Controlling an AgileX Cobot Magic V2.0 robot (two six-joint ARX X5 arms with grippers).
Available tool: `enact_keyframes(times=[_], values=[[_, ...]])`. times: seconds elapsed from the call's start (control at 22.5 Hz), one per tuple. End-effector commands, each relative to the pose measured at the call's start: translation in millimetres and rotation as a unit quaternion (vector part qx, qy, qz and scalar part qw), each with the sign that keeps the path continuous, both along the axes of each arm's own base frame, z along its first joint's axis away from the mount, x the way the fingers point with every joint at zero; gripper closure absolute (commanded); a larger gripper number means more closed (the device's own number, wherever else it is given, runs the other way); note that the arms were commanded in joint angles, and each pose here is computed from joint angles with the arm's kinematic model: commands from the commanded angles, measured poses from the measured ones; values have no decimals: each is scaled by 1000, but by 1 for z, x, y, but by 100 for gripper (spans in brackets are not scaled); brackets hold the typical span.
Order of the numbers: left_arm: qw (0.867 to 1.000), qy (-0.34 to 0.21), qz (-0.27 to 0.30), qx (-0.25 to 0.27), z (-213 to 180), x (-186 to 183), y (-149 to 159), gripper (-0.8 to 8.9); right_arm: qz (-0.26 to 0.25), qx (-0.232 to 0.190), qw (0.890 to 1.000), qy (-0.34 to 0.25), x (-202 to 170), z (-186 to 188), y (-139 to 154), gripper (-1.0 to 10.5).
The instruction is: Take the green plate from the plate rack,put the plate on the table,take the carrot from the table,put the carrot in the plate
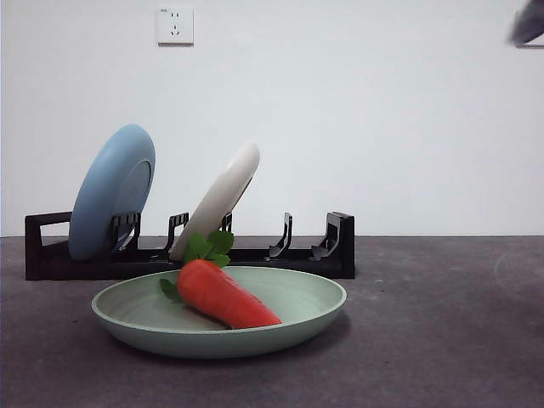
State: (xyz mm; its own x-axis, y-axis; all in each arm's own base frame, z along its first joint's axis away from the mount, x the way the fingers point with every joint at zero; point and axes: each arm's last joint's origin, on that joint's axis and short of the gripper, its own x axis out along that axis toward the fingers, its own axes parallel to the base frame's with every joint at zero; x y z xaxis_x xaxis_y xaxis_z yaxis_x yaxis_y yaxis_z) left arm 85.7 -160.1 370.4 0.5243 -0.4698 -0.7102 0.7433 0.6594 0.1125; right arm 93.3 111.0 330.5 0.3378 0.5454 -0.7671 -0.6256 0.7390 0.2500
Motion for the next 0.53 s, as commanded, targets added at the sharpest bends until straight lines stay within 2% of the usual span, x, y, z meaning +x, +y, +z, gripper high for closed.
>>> enact_keyframes(times=[0.04,0.09,0.13,0.27,0.36,0.53], values=[[1000,19,-12,-7,-1,-2,0,474,10,3,1000,11,-8,1,-7,474],[1000,23,-15,-7,-1,-2,0,497,13,4,1000,16,-10,1,-9,541],[999,29,-19,-7,-2,-3,0,566,18,6,1000,23,-12,1,-11,626],[999,43,-29,-6,-3,-4,0,827,24,8,999,30,-15,2,-14,865],[998,50,-31,-6,-3,-4,0,822,28,8,999,31,-16,2,-14,957],[998,58,-33,-7,-4,-5,1,822,30,7,999,29,-15,1,-14,959]])
